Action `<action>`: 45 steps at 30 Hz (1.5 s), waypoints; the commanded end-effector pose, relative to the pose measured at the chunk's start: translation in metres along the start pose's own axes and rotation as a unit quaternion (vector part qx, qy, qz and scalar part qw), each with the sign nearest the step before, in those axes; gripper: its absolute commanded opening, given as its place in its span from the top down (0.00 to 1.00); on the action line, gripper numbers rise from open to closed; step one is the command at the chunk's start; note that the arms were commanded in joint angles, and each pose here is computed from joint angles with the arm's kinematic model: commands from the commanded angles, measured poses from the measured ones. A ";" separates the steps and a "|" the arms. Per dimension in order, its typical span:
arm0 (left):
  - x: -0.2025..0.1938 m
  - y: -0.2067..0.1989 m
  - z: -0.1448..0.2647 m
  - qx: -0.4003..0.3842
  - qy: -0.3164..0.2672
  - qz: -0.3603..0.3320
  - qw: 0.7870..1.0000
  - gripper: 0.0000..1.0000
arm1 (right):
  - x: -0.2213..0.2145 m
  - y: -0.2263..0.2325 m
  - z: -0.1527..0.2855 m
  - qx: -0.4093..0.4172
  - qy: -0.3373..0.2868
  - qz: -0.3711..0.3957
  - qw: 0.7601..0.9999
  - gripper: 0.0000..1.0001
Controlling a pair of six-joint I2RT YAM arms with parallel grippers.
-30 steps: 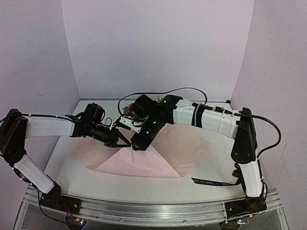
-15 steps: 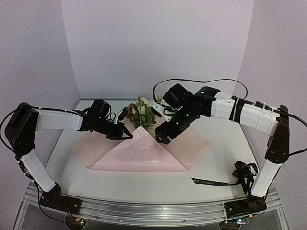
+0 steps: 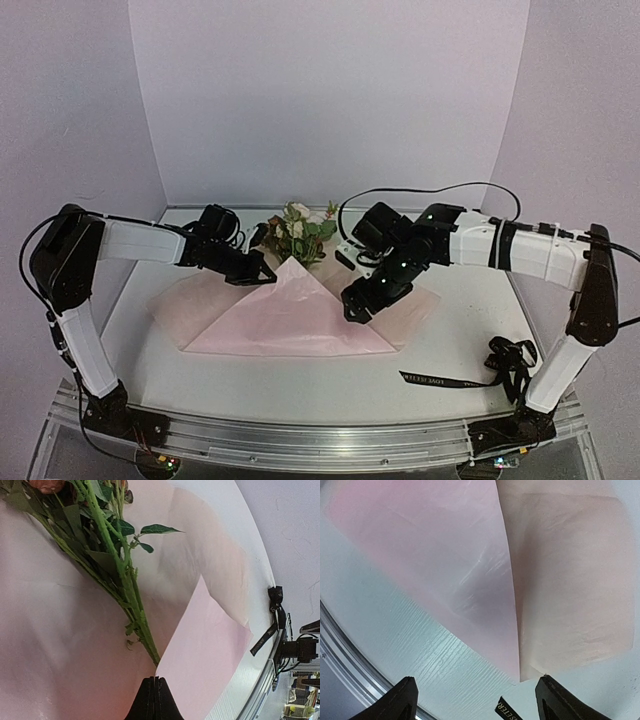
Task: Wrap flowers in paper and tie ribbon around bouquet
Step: Fold the bottom corner of the flattened wrapping paper at the center of the board.
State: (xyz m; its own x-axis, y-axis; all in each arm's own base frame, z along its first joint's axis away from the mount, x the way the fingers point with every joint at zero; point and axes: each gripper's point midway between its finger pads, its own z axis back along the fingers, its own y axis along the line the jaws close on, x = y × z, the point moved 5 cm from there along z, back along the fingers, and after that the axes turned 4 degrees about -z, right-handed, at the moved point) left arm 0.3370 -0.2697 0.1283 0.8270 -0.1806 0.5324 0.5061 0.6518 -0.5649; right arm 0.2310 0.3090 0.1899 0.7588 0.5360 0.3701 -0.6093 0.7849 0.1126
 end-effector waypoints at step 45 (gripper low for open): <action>0.029 0.020 -0.031 -0.043 -0.006 0.000 0.999 1.00 | -0.028 -0.005 -0.121 -0.033 -0.020 -0.284 0.958 0.86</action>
State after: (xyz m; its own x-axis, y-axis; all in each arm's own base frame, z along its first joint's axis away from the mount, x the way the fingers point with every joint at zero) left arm 0.3686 -0.2773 0.1026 0.8449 -0.1837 0.5024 0.4983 0.6115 -0.6146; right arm 0.2379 0.3309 0.0696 0.9619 0.0521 0.2683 -0.1233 0.9589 0.2557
